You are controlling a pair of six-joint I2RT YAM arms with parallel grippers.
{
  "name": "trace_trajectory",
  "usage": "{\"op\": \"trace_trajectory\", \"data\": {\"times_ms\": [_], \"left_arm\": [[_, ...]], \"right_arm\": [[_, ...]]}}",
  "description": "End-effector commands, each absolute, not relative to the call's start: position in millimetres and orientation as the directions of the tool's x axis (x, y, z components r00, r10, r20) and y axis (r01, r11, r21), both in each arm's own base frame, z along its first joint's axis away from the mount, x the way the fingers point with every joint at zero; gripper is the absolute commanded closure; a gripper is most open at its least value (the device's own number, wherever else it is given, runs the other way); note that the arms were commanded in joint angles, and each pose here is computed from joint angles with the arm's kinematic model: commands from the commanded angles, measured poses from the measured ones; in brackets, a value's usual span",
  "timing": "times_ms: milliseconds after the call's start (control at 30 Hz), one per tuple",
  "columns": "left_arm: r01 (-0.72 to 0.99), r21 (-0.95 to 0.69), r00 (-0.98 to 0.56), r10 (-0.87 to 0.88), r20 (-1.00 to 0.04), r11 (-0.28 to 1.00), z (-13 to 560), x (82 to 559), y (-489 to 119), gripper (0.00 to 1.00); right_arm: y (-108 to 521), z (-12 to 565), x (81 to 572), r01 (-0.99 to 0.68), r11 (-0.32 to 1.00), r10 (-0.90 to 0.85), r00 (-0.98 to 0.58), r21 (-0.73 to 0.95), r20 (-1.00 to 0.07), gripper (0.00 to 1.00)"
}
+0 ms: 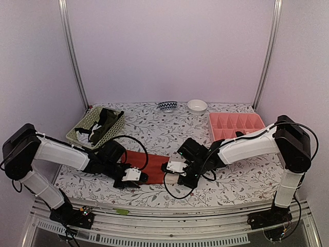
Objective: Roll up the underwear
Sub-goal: Pick up the underwear from the center of the board.
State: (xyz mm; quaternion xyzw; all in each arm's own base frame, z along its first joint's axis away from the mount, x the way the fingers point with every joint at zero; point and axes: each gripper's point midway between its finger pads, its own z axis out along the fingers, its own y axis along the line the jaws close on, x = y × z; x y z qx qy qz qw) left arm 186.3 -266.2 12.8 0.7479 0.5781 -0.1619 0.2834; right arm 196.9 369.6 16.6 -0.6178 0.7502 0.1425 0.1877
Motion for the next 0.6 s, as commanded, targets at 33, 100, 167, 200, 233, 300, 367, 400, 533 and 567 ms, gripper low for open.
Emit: {"op": "trace_trajectory", "data": {"times_ms": [33, 100, 167, 200, 233, 300, 367, 400, 533, 567], "left_arm": [[0.954, 0.204, 0.297, 0.801, -0.520, -0.221, -3, 177, -263, 0.78], [0.954, 0.194, 0.296, 0.809, -0.507, -0.227, -7, 176, -262, 0.86], [0.958, 0.180, 0.285, 0.820, -0.496, -0.224, -9, 177, -262, 1.00], [0.960, 0.175, 0.278, 0.825, -0.493, -0.219, -9, 177, -261, 1.00], [0.961, 0.175, 0.275, 0.826, -0.492, -0.216, -7, 178, -261, 1.00], [0.959, 0.174, 0.282, 0.817, -0.503, -0.223, -1, 174, -260, 1.00], [0.957, 0.166, 0.289, 0.800, -0.526, -0.237, 9, 167, -260, 1.00], [0.957, 0.157, 0.290, 0.786, -0.546, -0.244, 15, 163, -262, 1.00], [0.958, 0.159, 0.285, 0.758, -0.586, -0.238, 37, 162, -269, 1.00], [0.959, 0.161, 0.284, 0.756, -0.590, -0.235, 41, 165, -272, 1.00]], "right_arm": [[373, 15, 198, -0.978, 0.209, -0.875, -0.177, -0.022, -0.450, 1.00], [373, 16, 199, -0.977, 0.213, -0.874, -0.180, -0.023, -0.451, 1.00], [373, 17, 199, -0.977, 0.213, -0.873, -0.178, -0.026, -0.453, 1.00], [373, 18, 199, -0.977, 0.213, -0.872, -0.178, -0.026, -0.456, 1.00], [372, 19, 199, -0.977, 0.213, -0.871, -0.178, -0.027, -0.458, 1.00], [372, 23, 198, -0.976, 0.214, -0.869, -0.179, -0.025, -0.462, 1.00], [375, 29, 195, -0.977, 0.211, -0.860, -0.183, -0.007, -0.476, 1.00], [376, 33, 191, -0.979, 0.205, -0.856, -0.183, 0.006, -0.483, 1.00], [379, 42, 183, -0.979, 0.201, -0.843, -0.192, 0.037, -0.502, 1.00], [378, 43, 183, -0.978, 0.203, -0.841, -0.194, 0.038, -0.505, 1.00]]}}
